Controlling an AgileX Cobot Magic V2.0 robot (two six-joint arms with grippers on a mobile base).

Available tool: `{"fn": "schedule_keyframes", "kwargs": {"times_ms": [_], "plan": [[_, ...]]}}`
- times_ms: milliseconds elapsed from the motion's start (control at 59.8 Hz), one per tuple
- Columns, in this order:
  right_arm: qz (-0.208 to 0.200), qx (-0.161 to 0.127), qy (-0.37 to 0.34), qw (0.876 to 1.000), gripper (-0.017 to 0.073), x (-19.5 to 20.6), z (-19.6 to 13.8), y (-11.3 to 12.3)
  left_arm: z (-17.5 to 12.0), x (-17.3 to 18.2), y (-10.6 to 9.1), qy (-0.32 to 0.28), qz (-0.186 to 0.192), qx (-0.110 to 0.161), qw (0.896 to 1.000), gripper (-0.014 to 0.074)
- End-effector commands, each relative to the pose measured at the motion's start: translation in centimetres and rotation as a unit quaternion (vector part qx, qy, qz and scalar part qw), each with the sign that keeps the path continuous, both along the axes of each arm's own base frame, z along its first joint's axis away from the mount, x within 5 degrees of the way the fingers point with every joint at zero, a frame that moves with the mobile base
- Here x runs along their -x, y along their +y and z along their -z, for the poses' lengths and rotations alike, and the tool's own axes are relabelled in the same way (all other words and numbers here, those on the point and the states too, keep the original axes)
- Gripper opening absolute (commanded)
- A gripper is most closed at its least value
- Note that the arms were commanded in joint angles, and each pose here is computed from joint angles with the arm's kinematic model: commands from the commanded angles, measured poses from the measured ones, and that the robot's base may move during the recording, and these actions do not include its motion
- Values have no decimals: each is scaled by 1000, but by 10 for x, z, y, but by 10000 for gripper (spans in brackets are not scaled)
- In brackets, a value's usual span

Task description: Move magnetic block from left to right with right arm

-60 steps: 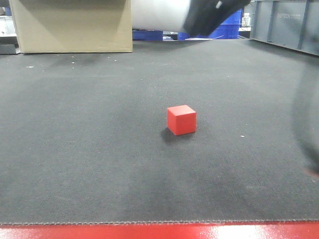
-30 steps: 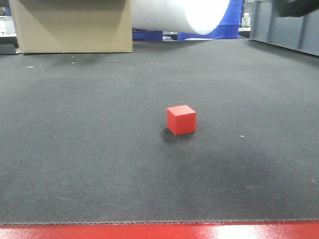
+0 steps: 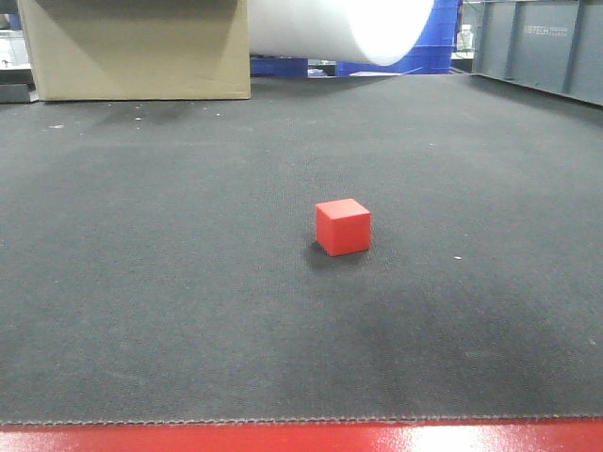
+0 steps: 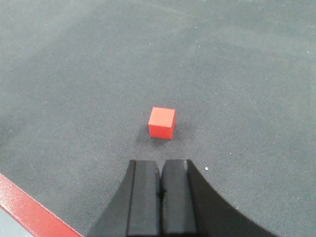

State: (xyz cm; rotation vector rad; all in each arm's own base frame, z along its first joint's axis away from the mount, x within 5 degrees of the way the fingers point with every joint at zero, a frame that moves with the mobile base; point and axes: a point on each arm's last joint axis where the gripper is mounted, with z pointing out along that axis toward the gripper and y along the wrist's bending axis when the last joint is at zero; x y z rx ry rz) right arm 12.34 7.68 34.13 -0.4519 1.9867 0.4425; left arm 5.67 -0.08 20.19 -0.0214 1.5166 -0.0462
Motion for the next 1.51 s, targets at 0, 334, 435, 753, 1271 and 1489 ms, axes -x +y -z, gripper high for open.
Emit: {"fn": "schedule_keyframes", "kwargs": {"times_ms": [0, 334, 435, 753, 1271, 1489], "plan": [[4, -30, -44, 999, 60, -2, -16, 0, -6, 1, 0, -46, -1, 3, 999, -116], [18, -28, -89, 995, 60, -1, -14, -6, -6, 1, 0, -46, -1, 3, 999, -116], [58, -35, -114, 991, 60, 6, -7, -22, -6, 1, 0, -46, -1, 3, 999, -116], [252, -31, -225, 941, 60, 49, 45, -74, -6, 1, 0, -46, -1, 3, 999, -116], [297, -29, -263, 918, 60, 69, 135, -81, -6, 1, 0, -46, -1, 3, 999, -116], [297, -30, -269, 916, 60, 69, 134, -81, -6, 1, 0, -46, -1, 3, 999, -116]]}}
